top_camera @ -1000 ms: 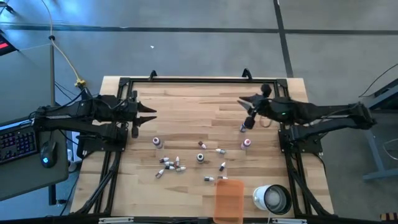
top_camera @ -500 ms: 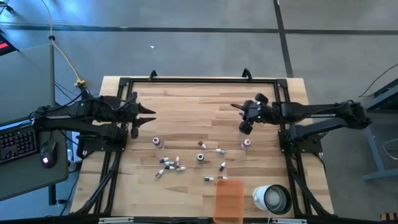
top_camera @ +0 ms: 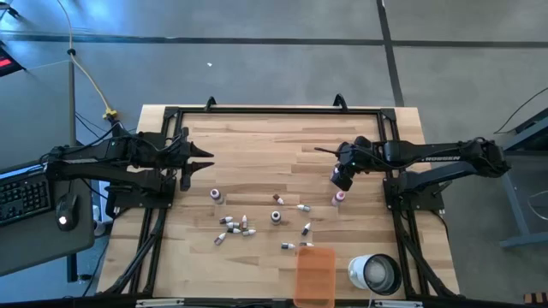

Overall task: Pick & Place food coloring
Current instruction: Put the large blue food coloring bottle into the orange bin

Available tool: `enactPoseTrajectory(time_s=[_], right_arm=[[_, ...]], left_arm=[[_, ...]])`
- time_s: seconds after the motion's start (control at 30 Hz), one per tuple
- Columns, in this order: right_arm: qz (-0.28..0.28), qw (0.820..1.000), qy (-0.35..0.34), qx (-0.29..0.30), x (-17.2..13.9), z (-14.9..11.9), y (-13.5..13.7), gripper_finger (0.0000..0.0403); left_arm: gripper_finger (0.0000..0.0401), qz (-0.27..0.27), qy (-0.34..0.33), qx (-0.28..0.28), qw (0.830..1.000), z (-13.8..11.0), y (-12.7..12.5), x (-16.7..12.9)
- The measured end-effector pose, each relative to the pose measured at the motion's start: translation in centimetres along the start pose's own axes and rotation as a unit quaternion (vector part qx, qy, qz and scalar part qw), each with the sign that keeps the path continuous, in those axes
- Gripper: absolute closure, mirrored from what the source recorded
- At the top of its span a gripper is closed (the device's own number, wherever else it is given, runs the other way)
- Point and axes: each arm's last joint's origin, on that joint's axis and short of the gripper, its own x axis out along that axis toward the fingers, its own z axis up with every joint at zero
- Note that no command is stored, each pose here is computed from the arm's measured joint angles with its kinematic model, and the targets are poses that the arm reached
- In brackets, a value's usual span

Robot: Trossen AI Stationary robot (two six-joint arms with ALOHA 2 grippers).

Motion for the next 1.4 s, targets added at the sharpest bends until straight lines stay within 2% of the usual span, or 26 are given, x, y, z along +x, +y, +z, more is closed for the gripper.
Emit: enactPoseTrajectory(time_s=[0.23, 0.5, 0.8, 1.0, 1.23, 1.4], right_arm=[[0.005, 1.0, 0.017, 0.005, 1.8, -1.8, -0.1, 0.0297], [0.007, 1.0, -0.001, 0.007, 2.3, -1.9, -0.1, 0.03], [0.01, 1.0, 0.003, 0.005, 2.3, -2.0, -0.1, 0.0369], [0.01, 1.0, 0.003, 0.005, 2.3, -2.0, -0.1, 0.0369], [0.031, 0.999, -0.033, -0.007, 2.4, -1.3, 0.2, 0.0369], [0.056, 0.996, -0.07, -0.014, 1.2, 0.3, 0.6, 0.0369]], left_arm=[[0.0293, -0.001, 0.014, 0.002, 1.0, -0.3, 0.0, 0.0], [0.0293, -0.001, 0.014, 0.002, 1.0, -0.3, 0.0, 0.0], [0.0293, -0.001, 0.014, 0.002, 1.0, -0.3, 0.0, 0.0], [0.0293, -0.001, 0.014, 0.002, 1.0, -0.3, 0.0, 0.0], [0.0293, -0.001, 0.014, 0.002, 1.0, -0.3, 0.0, 0.0], [0.0293, -0.001, 0.014, 0.002, 1.0, -0.3, 0.0, 0.0]])
